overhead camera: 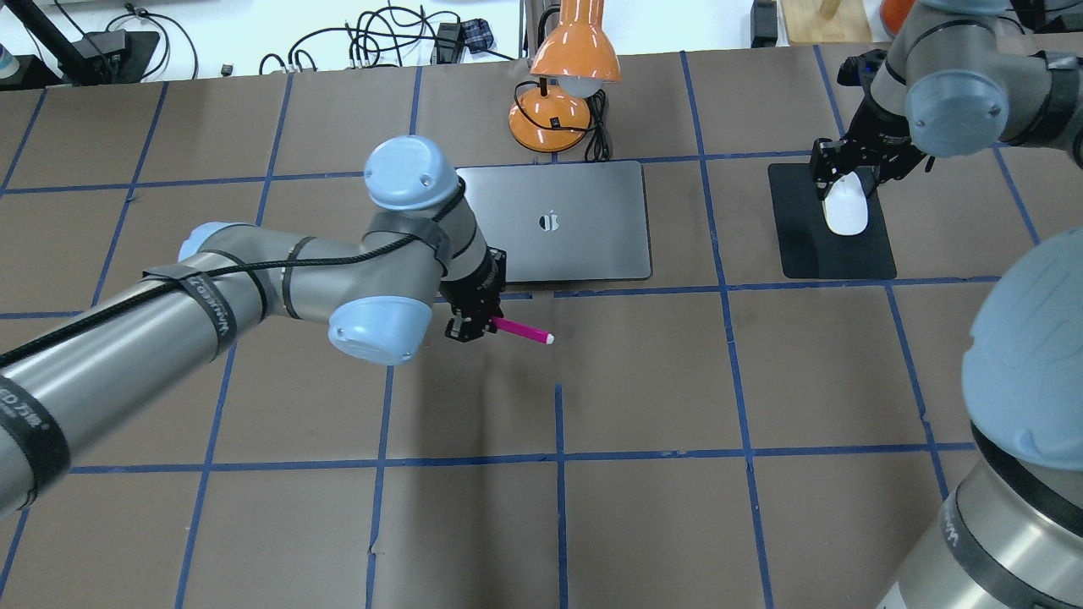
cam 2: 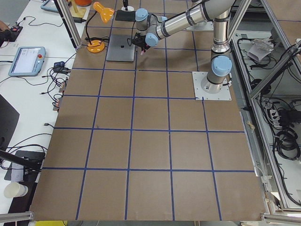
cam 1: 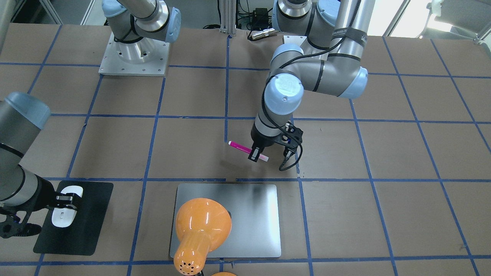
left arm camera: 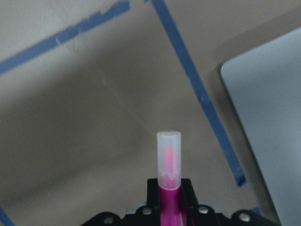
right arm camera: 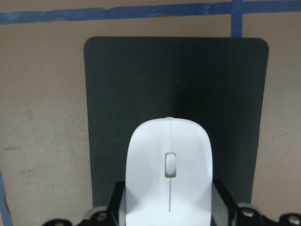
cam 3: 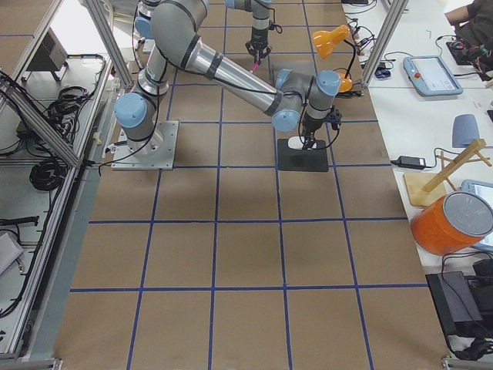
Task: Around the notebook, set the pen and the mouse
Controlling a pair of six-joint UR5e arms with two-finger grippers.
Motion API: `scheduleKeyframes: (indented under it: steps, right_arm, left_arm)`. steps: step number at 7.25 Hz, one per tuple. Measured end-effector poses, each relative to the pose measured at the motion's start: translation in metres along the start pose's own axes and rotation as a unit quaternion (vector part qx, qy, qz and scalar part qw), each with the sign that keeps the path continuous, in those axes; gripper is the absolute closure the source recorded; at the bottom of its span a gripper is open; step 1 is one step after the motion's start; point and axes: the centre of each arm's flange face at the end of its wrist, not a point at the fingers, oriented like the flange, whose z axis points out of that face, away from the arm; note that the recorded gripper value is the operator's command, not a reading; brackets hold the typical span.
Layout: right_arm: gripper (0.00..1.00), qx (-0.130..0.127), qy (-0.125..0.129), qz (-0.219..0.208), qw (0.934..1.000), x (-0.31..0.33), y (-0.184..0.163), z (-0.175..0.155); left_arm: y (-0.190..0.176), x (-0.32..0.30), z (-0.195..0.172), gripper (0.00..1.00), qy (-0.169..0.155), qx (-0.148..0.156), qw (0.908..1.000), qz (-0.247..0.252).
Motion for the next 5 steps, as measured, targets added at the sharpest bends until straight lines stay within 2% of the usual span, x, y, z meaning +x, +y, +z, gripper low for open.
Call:
scheduleKeyframes:
  steps: [1, 2, 3, 4, 5]
  right_arm:
    - [0.62, -0.005, -0.002, 0.006, 1.0, 0.0, -0.003, 0.01]
    - [0.08, -0.009, -0.003, 0.005, 0.9999, 0.001, -0.005, 0.019]
    - [0.0, -0.013, -0.004, 0.005, 0.9999, 0.001, -0.005, 0.025]
    - [0.0, -0.015, -0.005, 0.007, 0.9999, 0.001, -0.006, 0.028]
    - [0.0, -0.015, -0.004, 0.009, 0.9998, 0.001, -0.006, 0.027]
  left_arm:
    - [0.024, -0.003, 0.017, 1.0, -0.013, 0.003, 0.9992, -0.038]
    - [0.039, -0.006, 0.032, 1.0, -0.025, 0.006, 0.9978, -0.061]
    - [0.047, -0.007, 0.044, 1.0, -0.034, 0.008, 0.9967, -0.073]
    - [0.051, -0.007, 0.049, 0.75, -0.039, 0.009, 0.9963, -0.077]
    - [0.053, -0.006, 0.051, 0.01, -0.04, 0.009, 0.9961, -0.078]
